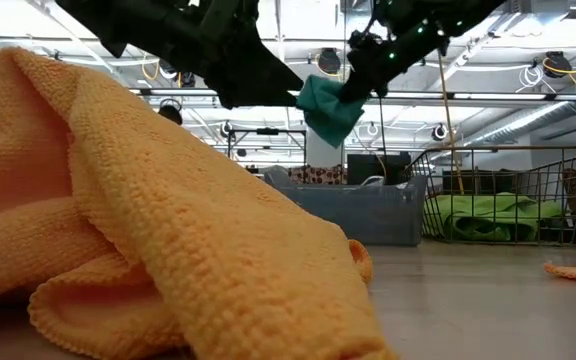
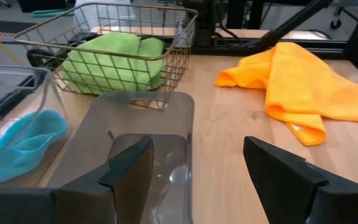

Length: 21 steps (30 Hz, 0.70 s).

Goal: Sort microfiber towel by color & place in baskets
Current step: Put the blue microfiber towel into the transparent bin

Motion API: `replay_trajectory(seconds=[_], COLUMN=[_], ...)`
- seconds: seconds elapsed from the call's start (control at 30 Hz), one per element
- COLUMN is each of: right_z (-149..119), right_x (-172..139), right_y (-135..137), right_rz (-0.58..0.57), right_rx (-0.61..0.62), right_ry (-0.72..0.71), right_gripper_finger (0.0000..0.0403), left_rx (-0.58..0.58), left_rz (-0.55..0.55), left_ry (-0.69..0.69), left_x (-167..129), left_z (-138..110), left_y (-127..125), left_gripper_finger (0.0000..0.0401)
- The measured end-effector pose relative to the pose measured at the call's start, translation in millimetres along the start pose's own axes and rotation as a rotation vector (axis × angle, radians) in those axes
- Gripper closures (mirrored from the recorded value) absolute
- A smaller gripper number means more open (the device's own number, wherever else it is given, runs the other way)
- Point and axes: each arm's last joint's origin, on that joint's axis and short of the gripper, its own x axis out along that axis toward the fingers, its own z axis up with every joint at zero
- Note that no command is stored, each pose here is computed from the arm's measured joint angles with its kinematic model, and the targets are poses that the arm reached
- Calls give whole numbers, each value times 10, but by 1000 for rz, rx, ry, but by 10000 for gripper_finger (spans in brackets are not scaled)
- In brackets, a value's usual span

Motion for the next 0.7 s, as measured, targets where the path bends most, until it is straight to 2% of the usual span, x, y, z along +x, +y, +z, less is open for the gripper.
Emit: replay_trajectory(seconds=[0.13,0.4,0.7], right_z=[-64,-597,-930], right_x=[225,740,1029], right_y=[-116,-279,-298], right_rz=[38,65,81], right_rx=[-20,31,57], right_ry=[68,306,406], right_gripper_finger=[390,390,388], left_rx=[-5,-15,-15], left_rz=[15,-5,-9], left_ry=[1,2,11], left_x=[7,19,20], left_z=[2,4,-3], left_y=[52,131,140], left_gripper_finger=[146,146,146])
